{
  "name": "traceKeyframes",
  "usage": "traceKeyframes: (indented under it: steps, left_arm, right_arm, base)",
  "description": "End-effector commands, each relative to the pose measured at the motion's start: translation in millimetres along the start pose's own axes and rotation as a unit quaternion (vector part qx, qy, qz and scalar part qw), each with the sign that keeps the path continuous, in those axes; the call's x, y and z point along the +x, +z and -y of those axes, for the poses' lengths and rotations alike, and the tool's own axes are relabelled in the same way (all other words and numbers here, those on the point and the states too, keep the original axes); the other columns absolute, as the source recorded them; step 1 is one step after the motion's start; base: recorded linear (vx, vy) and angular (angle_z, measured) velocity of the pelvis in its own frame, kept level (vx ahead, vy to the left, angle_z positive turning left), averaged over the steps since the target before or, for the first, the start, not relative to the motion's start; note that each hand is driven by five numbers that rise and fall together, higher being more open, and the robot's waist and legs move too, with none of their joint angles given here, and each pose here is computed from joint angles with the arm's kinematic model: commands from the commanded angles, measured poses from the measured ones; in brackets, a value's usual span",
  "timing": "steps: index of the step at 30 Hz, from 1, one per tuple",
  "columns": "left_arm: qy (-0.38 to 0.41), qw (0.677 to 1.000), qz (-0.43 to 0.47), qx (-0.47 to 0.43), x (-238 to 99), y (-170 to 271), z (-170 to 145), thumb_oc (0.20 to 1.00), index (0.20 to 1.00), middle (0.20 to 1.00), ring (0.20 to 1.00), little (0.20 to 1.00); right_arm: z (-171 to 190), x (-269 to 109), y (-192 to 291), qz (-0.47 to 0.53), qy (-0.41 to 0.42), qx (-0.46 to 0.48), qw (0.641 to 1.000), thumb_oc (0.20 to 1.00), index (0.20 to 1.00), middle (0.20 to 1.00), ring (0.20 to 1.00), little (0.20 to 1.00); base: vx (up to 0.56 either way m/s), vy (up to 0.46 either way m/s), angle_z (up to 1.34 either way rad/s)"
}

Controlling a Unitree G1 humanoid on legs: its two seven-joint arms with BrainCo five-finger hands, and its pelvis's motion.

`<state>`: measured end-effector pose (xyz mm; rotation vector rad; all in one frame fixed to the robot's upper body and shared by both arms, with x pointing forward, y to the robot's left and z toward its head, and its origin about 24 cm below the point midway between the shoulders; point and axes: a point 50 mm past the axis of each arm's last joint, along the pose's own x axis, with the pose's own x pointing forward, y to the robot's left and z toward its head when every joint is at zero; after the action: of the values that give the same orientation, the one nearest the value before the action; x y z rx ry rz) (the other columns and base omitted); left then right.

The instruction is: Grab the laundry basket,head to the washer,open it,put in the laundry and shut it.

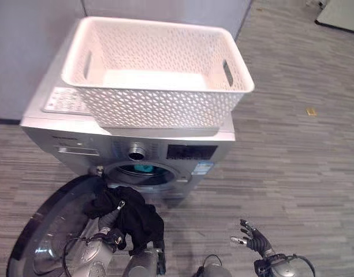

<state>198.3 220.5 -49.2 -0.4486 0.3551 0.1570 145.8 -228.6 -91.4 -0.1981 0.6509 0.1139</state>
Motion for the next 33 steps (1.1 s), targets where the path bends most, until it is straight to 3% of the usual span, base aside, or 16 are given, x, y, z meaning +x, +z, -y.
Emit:
traceKeyframes:
  steps: [1, 6, 19, 33]
  left_arm:
    - [-0.063, 0.996, 0.054, 0.018, 3, 22, 21, 0.200, 0.200, 0.200, 0.200, 0.200]
    - [-0.060, 0.997, 0.046, 0.010, 0, 16, 19, 0.200, 0.200, 0.200, 0.200, 0.200]
    - [-0.083, 0.995, 0.063, -0.007, 15, 25, 44, 0.200, 0.200, 0.200, 0.200, 0.200]
    - [-0.083, 0.994, 0.067, 0.004, 20, 29, 47, 0.200, 0.200, 0.200, 0.200, 0.200]
  right_arm:
    - [9, -5, 5, 0.021, -0.002, -0.013, 1.000, 1.000, 1.000, 1.000, 1.000, 1.000]
    - [4, -9, -8, -0.007, 0.012, -0.027, 1.000, 1.000, 1.000, 1.000, 1.000, 1.000]
    - [41, -14, 10, 0.024, -0.060, -0.045, 0.997, 1.000, 1.000, 1.000, 1.000, 1.000]
    - [11, -1, 42, 0.086, 0.003, -0.033, 0.996, 1.000, 1.000, 1.000, 1.000, 1.000]
  base:
    - [0.20, -0.007, 0.31]
    - [0.10, -0.079, 0.21]
    - [0.03, -0.025, 0.07]
    - [0.05, 0.236, -0.25]
